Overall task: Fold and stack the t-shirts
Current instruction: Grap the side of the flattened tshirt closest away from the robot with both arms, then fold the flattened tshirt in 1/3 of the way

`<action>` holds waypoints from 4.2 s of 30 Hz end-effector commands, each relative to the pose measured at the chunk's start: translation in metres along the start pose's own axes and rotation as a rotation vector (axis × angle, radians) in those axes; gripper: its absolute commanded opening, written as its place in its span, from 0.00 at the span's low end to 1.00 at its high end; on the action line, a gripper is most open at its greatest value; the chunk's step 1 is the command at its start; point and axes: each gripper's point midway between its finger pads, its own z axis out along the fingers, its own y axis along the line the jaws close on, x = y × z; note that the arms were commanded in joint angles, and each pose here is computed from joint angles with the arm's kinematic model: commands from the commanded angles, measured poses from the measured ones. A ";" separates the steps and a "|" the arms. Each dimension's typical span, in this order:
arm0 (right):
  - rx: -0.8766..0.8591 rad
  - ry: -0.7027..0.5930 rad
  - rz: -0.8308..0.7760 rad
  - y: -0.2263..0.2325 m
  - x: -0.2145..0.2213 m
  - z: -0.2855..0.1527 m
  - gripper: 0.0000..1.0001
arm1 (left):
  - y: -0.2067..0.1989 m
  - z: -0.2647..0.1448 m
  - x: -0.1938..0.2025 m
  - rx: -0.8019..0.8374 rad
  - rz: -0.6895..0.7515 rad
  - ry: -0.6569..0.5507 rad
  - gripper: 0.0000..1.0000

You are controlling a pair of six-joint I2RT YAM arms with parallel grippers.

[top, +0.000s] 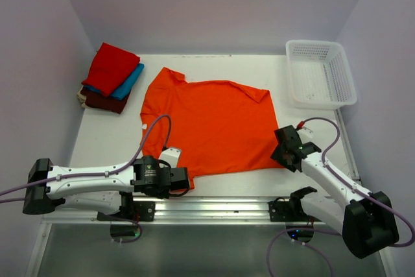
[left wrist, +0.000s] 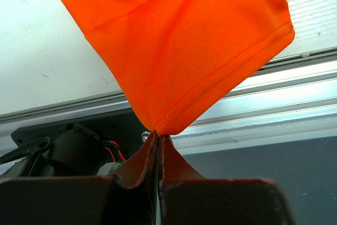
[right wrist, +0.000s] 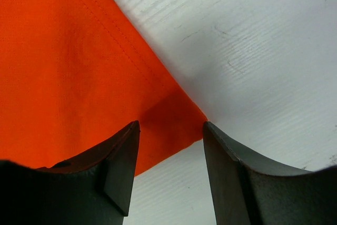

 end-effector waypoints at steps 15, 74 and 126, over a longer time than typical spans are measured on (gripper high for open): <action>0.099 -0.074 0.143 -0.020 0.010 0.001 0.51 | 0.002 -0.005 -0.003 -0.007 -0.020 -0.013 0.00; -0.006 -0.272 -0.049 0.087 -0.133 0.018 0.00 | 0.075 0.041 -0.190 -0.197 -0.437 -0.577 0.00; -0.154 -0.304 -0.072 0.115 -0.152 0.023 0.00 | 0.035 0.079 -0.220 0.136 -0.447 -0.556 0.95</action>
